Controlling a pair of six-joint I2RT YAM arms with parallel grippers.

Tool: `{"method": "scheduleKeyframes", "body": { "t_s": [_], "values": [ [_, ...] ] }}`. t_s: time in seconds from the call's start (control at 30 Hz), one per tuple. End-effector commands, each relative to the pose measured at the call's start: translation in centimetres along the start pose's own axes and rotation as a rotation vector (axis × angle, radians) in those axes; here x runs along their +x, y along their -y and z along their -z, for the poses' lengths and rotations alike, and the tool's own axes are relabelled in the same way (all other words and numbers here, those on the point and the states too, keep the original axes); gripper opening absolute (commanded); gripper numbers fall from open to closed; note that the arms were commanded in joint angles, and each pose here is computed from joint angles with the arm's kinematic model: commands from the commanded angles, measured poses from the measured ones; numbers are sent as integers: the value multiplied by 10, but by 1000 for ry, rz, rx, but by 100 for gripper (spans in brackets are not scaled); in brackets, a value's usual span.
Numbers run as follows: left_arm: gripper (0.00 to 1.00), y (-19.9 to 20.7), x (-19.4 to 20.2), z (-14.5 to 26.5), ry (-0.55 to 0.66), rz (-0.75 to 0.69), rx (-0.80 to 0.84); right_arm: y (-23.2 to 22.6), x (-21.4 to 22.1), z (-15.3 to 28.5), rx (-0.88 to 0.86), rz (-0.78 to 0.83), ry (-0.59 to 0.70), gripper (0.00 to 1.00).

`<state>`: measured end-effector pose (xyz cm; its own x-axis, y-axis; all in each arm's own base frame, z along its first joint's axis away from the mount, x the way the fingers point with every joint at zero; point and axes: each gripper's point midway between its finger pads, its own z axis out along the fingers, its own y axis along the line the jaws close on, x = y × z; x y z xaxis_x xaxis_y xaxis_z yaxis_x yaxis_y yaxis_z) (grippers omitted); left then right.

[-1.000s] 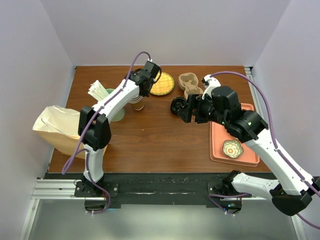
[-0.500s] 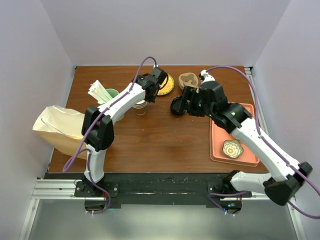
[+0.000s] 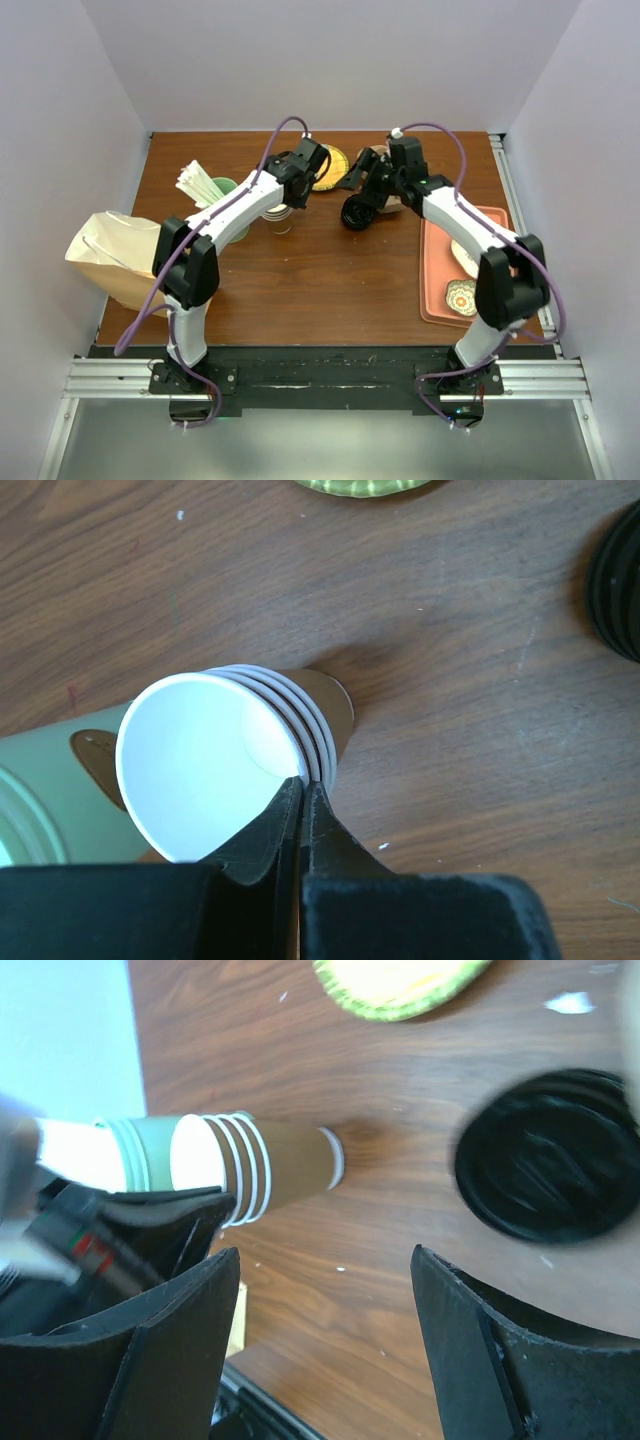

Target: Pack the takeout coffee

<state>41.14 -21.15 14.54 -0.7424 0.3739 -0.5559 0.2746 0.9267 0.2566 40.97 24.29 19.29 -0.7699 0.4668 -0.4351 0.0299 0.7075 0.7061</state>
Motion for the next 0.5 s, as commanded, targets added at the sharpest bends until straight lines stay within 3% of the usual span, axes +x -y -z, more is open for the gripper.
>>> {"method": "scheduleKeyframes", "body": {
  "t_s": [0.0, 0.47],
  "values": [
    [0, -28, -26, 26, 95, 36, -95, -39, 0, -29, -208, 32, -78, 73],
    [0, -16, -39, 40, 149, 70, 1, -58, 26, -88, -367, -26, -239, 67]
  ]
}}
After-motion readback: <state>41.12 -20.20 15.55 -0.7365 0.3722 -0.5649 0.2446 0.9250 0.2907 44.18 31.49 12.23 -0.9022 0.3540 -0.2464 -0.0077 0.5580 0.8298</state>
